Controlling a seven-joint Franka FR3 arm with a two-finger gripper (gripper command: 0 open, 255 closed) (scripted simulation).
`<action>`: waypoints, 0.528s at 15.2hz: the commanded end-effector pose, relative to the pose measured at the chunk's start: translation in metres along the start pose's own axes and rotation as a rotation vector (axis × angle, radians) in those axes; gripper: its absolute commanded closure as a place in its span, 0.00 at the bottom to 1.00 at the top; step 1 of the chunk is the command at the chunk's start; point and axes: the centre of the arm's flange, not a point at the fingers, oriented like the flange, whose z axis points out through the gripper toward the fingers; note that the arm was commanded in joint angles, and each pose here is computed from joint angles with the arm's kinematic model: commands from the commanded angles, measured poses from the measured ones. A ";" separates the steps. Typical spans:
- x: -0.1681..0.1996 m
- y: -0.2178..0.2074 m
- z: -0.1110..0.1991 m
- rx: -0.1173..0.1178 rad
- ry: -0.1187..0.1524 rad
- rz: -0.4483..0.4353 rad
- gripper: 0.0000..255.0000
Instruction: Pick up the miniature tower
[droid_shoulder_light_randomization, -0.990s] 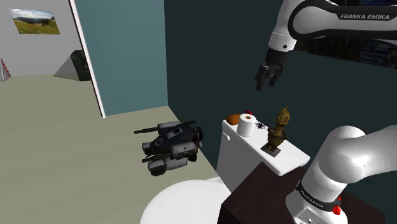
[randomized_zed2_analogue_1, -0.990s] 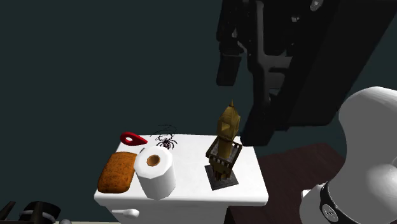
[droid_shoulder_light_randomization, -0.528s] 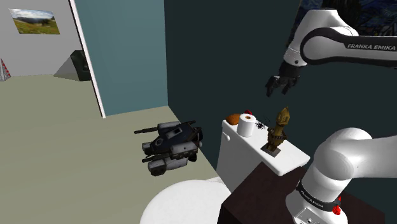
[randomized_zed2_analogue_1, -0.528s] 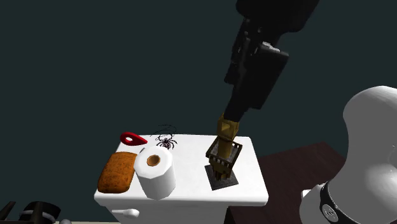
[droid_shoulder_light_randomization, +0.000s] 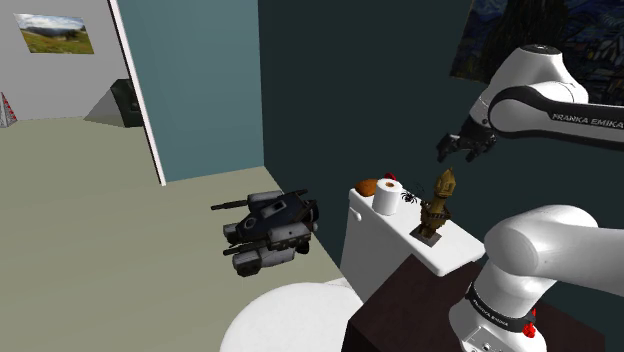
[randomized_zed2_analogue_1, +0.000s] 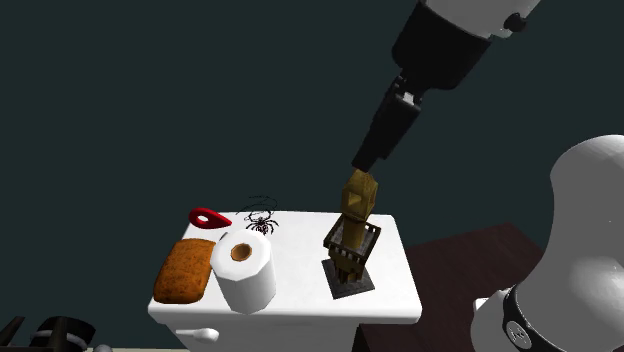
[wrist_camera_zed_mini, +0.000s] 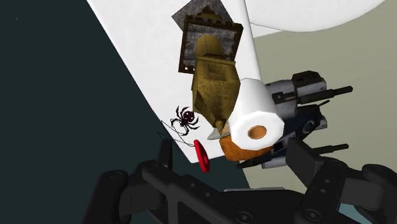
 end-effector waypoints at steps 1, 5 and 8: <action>-0.006 0.002 0.010 -0.003 0.007 0.012 0.00; -0.014 0.002 0.029 -0.003 0.007 0.012 0.00; -0.017 0.002 0.037 -0.003 0.007 0.012 0.00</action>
